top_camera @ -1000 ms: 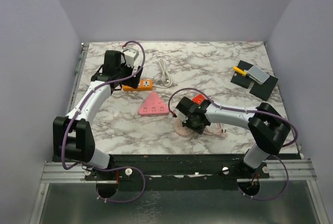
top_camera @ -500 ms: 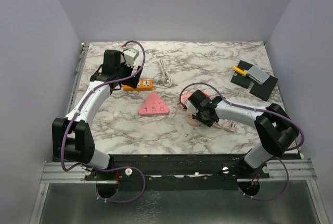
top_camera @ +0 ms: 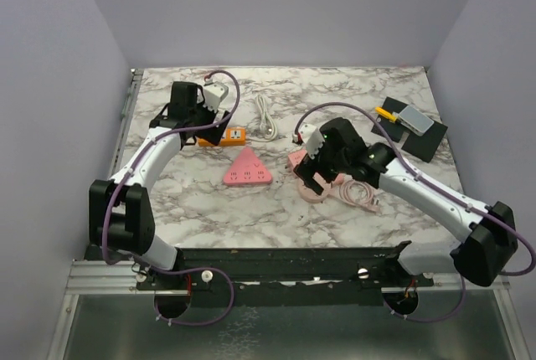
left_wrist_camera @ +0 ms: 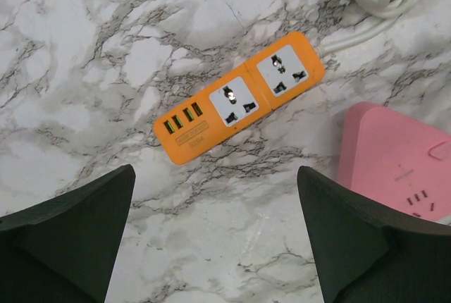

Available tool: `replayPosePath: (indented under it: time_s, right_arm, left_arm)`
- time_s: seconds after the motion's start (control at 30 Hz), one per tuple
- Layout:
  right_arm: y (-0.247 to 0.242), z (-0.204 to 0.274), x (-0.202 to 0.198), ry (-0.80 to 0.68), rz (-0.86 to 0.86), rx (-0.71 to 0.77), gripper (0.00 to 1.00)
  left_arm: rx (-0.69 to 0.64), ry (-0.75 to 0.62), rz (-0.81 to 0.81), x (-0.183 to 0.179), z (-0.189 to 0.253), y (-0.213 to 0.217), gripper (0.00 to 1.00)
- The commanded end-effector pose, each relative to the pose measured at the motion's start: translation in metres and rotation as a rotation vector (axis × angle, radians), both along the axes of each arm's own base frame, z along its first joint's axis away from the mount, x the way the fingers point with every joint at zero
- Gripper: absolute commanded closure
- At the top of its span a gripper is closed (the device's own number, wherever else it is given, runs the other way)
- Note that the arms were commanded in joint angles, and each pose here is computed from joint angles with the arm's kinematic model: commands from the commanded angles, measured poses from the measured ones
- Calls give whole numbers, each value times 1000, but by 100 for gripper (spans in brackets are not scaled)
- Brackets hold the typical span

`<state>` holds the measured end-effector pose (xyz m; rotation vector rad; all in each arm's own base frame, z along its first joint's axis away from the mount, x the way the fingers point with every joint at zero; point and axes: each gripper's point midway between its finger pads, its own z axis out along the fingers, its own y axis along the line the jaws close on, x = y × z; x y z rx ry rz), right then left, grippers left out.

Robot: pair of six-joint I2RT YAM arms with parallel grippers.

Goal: Insert the plug
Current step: Place the socket at the center of the board, then pick up the socket from the center of the board.

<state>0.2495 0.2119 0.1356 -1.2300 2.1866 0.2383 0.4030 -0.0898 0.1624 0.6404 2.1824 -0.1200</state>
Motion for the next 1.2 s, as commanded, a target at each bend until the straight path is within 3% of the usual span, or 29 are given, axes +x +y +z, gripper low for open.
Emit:
replayPosePath:
  time_s: [0.0, 0.2, 0.5, 0.77, 1.17]
  right_arm:
    - [41, 49, 6, -79, 24, 266, 0]
    - [61, 51, 13, -130, 6, 305, 0]
    - [68, 30, 2, -57, -19, 358, 0]
    - [70, 25, 14, -19, -115, 336, 0]
    - [68, 18, 16, 1, -179, 342, 0]
  left_arm:
    - [162, 64, -107, 10, -44, 11, 1]
    - [275, 79, -233, 40, -70, 11, 1]
    - [306, 17, -460, 68, -79, -10, 1]
    - [304, 150, -686, 39, -114, -18, 7]
    - [273, 202, -726, 31, -122, -15, 24]
